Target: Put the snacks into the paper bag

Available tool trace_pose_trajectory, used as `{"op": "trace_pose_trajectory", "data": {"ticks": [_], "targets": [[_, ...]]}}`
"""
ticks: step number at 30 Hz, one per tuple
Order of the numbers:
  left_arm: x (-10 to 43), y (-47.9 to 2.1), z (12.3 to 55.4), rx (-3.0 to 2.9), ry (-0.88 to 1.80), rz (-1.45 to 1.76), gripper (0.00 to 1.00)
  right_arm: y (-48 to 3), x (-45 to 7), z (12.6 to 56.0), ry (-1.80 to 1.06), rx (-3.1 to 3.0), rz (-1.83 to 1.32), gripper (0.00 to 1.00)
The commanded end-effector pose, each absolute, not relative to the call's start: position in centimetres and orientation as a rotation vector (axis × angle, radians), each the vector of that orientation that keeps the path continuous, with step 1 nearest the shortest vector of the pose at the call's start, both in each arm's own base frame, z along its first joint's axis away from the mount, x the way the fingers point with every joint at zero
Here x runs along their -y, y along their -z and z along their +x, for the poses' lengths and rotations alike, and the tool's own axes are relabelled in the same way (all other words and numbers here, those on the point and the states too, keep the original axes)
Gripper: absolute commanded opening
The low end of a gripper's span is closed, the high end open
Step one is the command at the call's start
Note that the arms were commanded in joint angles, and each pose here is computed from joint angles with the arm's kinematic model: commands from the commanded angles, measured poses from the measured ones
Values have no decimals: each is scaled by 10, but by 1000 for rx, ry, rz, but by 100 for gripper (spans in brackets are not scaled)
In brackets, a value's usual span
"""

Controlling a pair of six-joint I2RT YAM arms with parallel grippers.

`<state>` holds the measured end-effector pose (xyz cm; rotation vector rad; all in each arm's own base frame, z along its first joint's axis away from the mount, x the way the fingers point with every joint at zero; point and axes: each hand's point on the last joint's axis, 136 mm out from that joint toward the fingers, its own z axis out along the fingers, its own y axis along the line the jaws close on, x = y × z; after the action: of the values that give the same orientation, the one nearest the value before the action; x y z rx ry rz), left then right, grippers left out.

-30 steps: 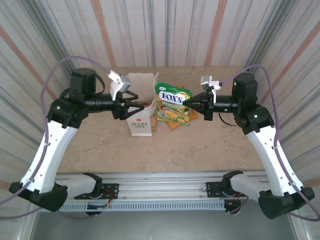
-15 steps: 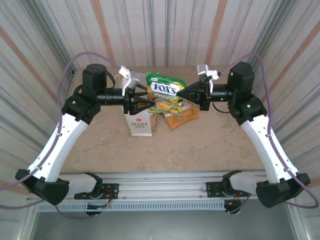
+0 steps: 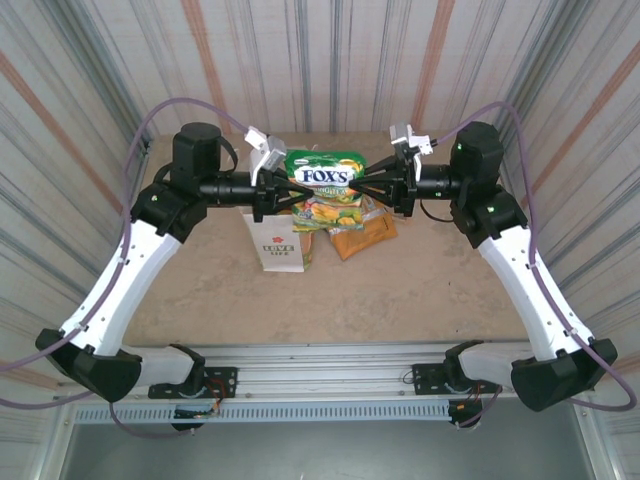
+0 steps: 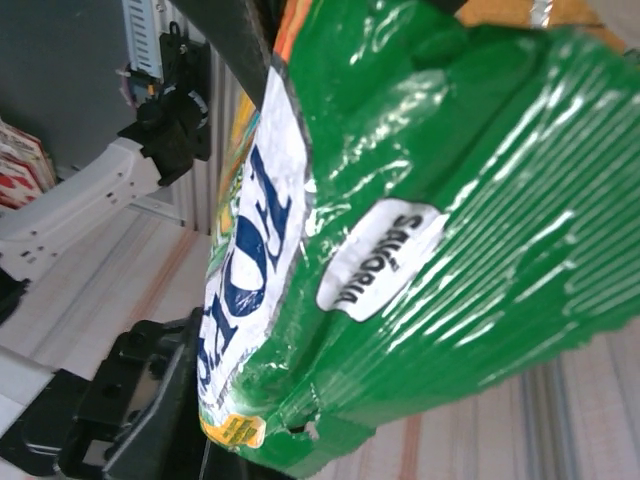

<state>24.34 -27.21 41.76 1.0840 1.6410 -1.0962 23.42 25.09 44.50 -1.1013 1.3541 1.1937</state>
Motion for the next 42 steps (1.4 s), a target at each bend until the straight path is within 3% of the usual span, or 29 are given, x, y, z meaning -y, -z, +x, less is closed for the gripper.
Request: {"op": "trace_pose_trajectory", "data": {"ticks": [1,3,5,18,29,34,42], "targets": [[257,-432,256,-1708,938,1000,7,-444,-244,243,-1083,-1386,-1007,39],[248,-438,262,-1740,847,965,4,-438,-236,254,-1028,-1442,-928,50],[236,-445,270,-1774,745,917,2,-432,-230,260,-1009,-1486,-878,54],[160,-458,304,-1915,302,630,1,-388,-211,278,-987,-1706,-692,57],[168,-399,337,-2196,317,602,3,-354,-203,279,-975,-1826,-622,56],[163,-385,354,-2343,329,449,4,-341,-200,280,-965,-1869,-587,55],[177,-350,337,-2580,462,445,4,-316,-189,286,-906,-1962,-494,55]]}}
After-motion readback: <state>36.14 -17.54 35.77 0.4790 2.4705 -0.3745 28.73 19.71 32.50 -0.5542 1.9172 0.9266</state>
